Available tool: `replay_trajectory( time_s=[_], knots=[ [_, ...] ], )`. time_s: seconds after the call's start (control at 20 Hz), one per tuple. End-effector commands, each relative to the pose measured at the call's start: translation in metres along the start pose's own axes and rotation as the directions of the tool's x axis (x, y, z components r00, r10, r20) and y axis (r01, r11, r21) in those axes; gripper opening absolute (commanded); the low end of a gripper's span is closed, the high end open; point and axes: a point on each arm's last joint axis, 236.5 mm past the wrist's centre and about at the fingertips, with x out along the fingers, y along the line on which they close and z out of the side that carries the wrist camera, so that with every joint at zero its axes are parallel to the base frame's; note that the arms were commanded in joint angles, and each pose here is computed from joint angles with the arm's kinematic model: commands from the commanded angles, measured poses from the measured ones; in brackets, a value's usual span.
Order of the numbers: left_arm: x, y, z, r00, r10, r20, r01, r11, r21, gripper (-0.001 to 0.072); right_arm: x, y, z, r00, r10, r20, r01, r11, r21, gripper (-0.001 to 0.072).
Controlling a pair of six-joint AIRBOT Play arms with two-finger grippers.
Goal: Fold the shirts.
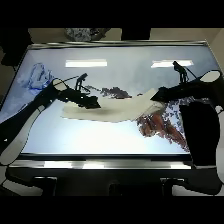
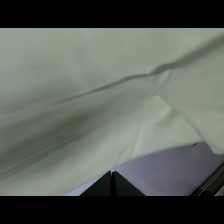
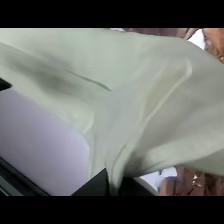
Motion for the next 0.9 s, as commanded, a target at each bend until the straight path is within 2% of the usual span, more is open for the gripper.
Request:
replay_trajectory(
  time_s=[0.0,0.25,0.45,0.55,0.65,0.75,0.85],
  knots=[
    [0.061,-0.044,-0.002,0.995,-0.091,0.049,0.094,0.994,-0.054,0.0027,-0.042,0.043,-0.015,0.997,-0.070,0.017,0.071,0.994,-0.079,0.0044],
    [0.130,-0.092,-0.044,0.971,-0.236,-0.042,0.225,0.957,-0.183,0.0026,-0.093,0.085,-0.024,0.985,-0.110,0.134,0.130,0.980,-0.149,0.0044],
    [0.156,-0.135,-0.062,0.941,-0.337,-0.040,0.325,0.928,-0.184,0.0026,-0.103,0.083,-0.034,0.980,-0.157,0.125,0.177,0.971,-0.163,0.0045],
    [0.141,-0.123,-0.046,0.954,-0.300,-0.007,0.296,0.945,-0.139,0.0023,-0.095,0.081,-0.031,0.984,-0.137,0.110,0.154,0.974,-0.164,0.0045],
    [0.098,-0.091,-0.010,0.975,-0.210,0.068,0.216,0.973,-0.087,0.0023,-0.074,0.092,-0.021,0.992,-0.076,0.101,0.094,0.976,-0.197,0.0044],
    [0.031,-0.043,0.034,0.979,-0.079,0.190,0.090,0.995,-0.049,0.0023,-0.040,0.109,-0.009,0.996,-0.019,0.088,0.040,0.970,-0.241,0.0044],
    [-0.054,0.001,0.069,0.945,0.026,0.326,-0.005,0.998,-0.064,0.0023,0.007,0.140,0.002,0.995,0.075,0.073,-0.052,0.960,-0.274,0.0044]
  ],
)
